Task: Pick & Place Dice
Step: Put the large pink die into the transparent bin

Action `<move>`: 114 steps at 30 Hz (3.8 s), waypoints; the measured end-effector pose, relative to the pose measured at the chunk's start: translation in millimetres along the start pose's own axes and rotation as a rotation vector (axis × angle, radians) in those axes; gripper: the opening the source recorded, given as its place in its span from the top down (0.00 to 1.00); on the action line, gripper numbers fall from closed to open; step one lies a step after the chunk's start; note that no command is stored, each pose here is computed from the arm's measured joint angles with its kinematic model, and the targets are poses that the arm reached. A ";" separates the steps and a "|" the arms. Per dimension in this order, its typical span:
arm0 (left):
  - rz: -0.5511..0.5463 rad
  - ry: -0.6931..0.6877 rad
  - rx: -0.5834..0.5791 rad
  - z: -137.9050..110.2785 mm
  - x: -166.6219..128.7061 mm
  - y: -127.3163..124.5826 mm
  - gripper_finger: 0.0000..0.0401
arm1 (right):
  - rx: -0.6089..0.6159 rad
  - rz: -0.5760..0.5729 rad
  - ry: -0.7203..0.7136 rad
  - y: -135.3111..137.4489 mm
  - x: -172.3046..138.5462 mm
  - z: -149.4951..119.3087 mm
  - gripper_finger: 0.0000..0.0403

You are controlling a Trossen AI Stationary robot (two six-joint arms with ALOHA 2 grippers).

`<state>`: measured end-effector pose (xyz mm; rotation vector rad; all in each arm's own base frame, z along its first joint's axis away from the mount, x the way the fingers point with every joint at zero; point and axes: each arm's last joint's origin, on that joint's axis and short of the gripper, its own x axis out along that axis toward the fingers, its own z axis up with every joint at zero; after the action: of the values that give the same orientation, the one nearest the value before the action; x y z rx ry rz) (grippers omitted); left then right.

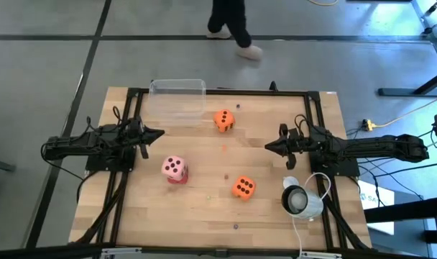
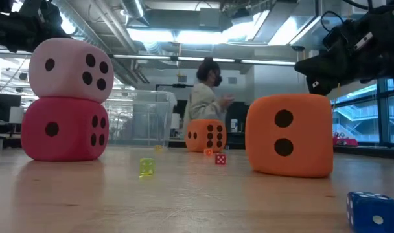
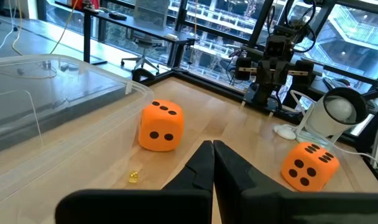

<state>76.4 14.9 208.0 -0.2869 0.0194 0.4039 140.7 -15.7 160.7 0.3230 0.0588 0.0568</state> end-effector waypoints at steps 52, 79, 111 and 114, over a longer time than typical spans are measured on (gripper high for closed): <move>-0.456 0.297 0.032 131.5 31.6 -77.2 0.85 | 0.749 -0.147 -0.106 -3.9 -0.1 0.1 0.93; -0.339 0.883 0.407 92.4 39.9 -190.9 0.60 | 0.719 -0.178 -0.091 -4.9 -0.2 -2.4 0.93; -0.137 0.910 0.601 83.8 61.7 -171.7 0.34 | 0.672 -0.176 -0.044 -5.0 -0.1 -5.4 0.93; -0.158 0.954 0.619 76.2 62.7 -176.7 0.34 | 0.672 -0.177 -0.045 -5.1 -0.2 -5.4 0.93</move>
<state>200.1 -95.2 324.3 0.1544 1.0332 0.0595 140.4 -18.9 154.0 0.9886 0.0605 -0.1504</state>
